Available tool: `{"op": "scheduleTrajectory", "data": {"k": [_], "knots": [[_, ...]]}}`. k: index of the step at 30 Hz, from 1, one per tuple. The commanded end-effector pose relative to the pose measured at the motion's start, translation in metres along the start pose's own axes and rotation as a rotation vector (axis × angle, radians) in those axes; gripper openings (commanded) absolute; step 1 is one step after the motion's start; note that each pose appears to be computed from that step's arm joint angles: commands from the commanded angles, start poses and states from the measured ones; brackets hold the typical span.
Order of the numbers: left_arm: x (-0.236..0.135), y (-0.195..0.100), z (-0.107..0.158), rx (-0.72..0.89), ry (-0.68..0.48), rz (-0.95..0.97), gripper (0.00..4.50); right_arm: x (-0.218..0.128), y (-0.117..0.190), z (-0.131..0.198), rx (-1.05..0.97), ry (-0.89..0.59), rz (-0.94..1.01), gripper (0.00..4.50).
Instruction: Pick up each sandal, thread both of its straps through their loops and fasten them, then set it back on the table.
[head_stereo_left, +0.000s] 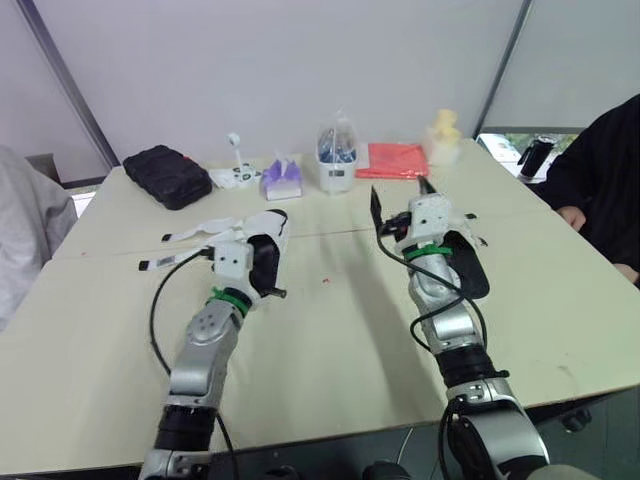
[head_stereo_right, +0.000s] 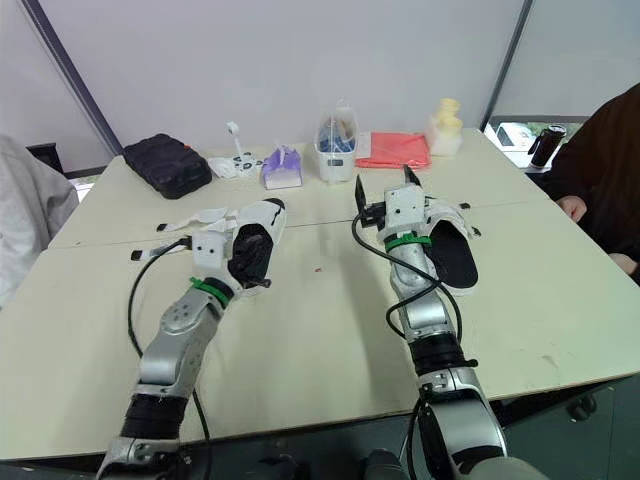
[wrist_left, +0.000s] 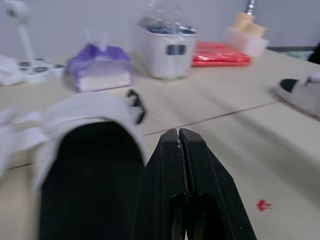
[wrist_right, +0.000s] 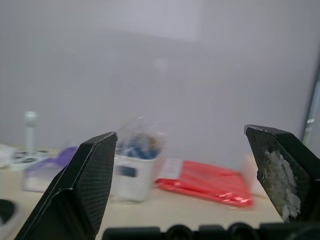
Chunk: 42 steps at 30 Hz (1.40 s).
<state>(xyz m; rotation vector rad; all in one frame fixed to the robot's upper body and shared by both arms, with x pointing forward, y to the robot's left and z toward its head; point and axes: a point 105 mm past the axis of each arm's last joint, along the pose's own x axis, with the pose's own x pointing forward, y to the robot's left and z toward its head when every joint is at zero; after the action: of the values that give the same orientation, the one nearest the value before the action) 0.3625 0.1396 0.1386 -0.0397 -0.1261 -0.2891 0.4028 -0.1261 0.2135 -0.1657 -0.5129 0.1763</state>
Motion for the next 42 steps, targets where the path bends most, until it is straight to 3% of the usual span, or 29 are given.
{"op": "scheduleTrajectory", "data": {"k": [1, 2, 6, 9, 10, 13, 18, 25, 31, 39, 42], "knots": [[-0.012, 0.022, 0.015, 0.055, -0.024, 0.058, 0.52, -0.008, 0.001, 0.015, 0.106, -0.011, 0.115, 4.50], [-0.015, 0.027, 0.016, 0.059, -0.020, 0.067, 0.72, -0.012, -0.001, 0.015, 0.105, -0.001, 0.139, 4.50], [-0.015, 0.038, 0.022, 0.073, -0.010, 0.061, 2.76, -0.034, -0.008, 0.011, 0.089, 0.075, 0.244, 4.50], [-0.004, 0.024, 0.027, 0.023, -0.013, 0.001, 4.20, -0.044, -0.004, 0.010, 0.115, 0.112, 0.282, 4.50], [0.001, 0.017, 0.027, -0.003, -0.001, -0.019, 4.41, -0.047, 0.000, 0.010, 0.129, 0.120, 0.293, 4.50], [0.014, 0.009, 0.022, 0.038, 0.042, -0.041, 4.41, -0.054, 0.016, 0.013, 0.154, 0.129, 0.332, 4.50], [0.041, 0.029, 0.033, 0.528, 0.021, 0.078, 4.41, -0.059, 0.032, 0.015, 0.158, 0.117, 0.318, 4.50], [0.050, 0.040, 0.039, 0.995, 0.003, 0.013, 4.41, -0.068, 0.042, 0.011, 0.150, 0.118, 0.282, 4.50], [0.077, 0.040, 0.025, 1.127, 0.076, -0.054, 4.41, -0.071, 0.049, 0.006, 0.144, 0.122, 0.264, 4.50], [0.107, 0.031, 0.009, 1.177, 0.166, -0.071, 4.41, -0.071, 0.053, 0.007, 0.111, 0.109, 0.264, 4.50], [0.110, 0.028, 0.000, 1.263, 0.225, -0.094, 3.61, -0.074, 0.049, 0.009, 0.119, 0.110, 0.248, 4.50]]}}
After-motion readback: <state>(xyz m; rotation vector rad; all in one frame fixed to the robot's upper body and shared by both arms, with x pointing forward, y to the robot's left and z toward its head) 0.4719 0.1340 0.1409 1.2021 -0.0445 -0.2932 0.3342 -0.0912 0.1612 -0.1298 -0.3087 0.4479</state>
